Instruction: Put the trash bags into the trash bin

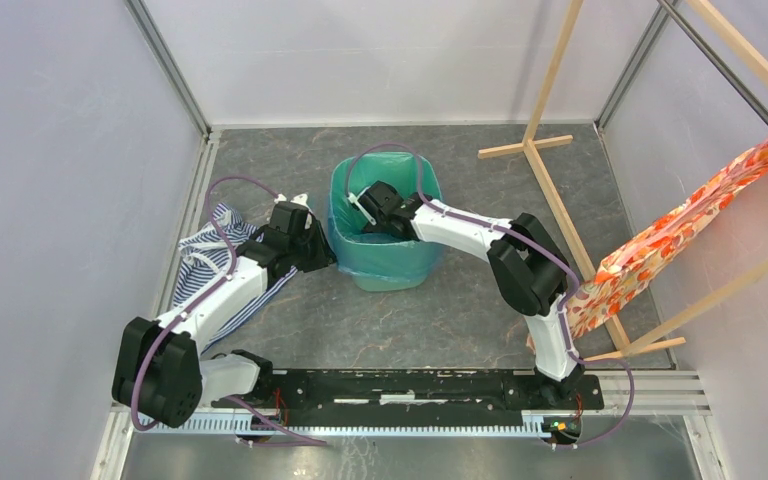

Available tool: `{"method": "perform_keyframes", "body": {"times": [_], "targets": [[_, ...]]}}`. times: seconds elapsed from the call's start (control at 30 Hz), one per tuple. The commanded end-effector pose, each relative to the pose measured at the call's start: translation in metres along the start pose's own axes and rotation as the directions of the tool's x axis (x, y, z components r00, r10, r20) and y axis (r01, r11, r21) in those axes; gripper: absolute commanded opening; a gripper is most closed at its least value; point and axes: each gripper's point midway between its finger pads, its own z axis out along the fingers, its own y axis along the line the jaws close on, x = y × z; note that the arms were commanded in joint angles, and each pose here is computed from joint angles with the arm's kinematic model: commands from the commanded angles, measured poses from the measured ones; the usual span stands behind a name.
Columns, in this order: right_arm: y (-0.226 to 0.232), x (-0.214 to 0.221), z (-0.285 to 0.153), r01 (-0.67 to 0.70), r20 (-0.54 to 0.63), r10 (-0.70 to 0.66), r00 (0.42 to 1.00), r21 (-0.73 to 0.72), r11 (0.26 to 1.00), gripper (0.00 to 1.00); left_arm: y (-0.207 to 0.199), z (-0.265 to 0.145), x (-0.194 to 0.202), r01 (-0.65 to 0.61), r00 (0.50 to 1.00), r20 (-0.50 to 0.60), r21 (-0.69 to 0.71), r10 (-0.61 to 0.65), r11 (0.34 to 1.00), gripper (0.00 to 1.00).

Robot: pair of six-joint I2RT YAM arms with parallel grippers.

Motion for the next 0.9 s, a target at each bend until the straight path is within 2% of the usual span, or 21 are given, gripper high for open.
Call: {"method": "perform_keyframes", "body": {"times": [0.0, 0.13, 0.33, 0.87], "targets": [[-0.002, -0.012, -0.009, -0.013, 0.019, 0.013, 1.0, 0.007, 1.0, 0.72, -0.014, -0.01, -0.017, -0.004, 0.999, 0.044, 0.037, 0.003, 0.999, 0.28], [0.0, 0.004, 0.007, 0.007, -0.032, -0.006, 0.999, 0.015, 1.0, 0.72, -0.015, -0.012, -0.02, -0.009, 0.999, 0.051, 0.035, 0.007, 0.999, 0.31], [0.007, 0.012, 0.021, -0.005, -0.048, 0.006, 0.999, 0.01, 1.0, 0.72, -0.013, -0.016, -0.021, -0.018, 0.998, 0.057, 0.025, 0.017, 1.0, 0.33], [-0.011, -0.021, -0.02, -0.037, 0.067, 0.033, 0.997, 0.048, 0.998, 0.73, -0.016, -0.017, -0.023, -0.023, 0.998, 0.053, 0.031, 0.021, 0.999, 0.33]]}}
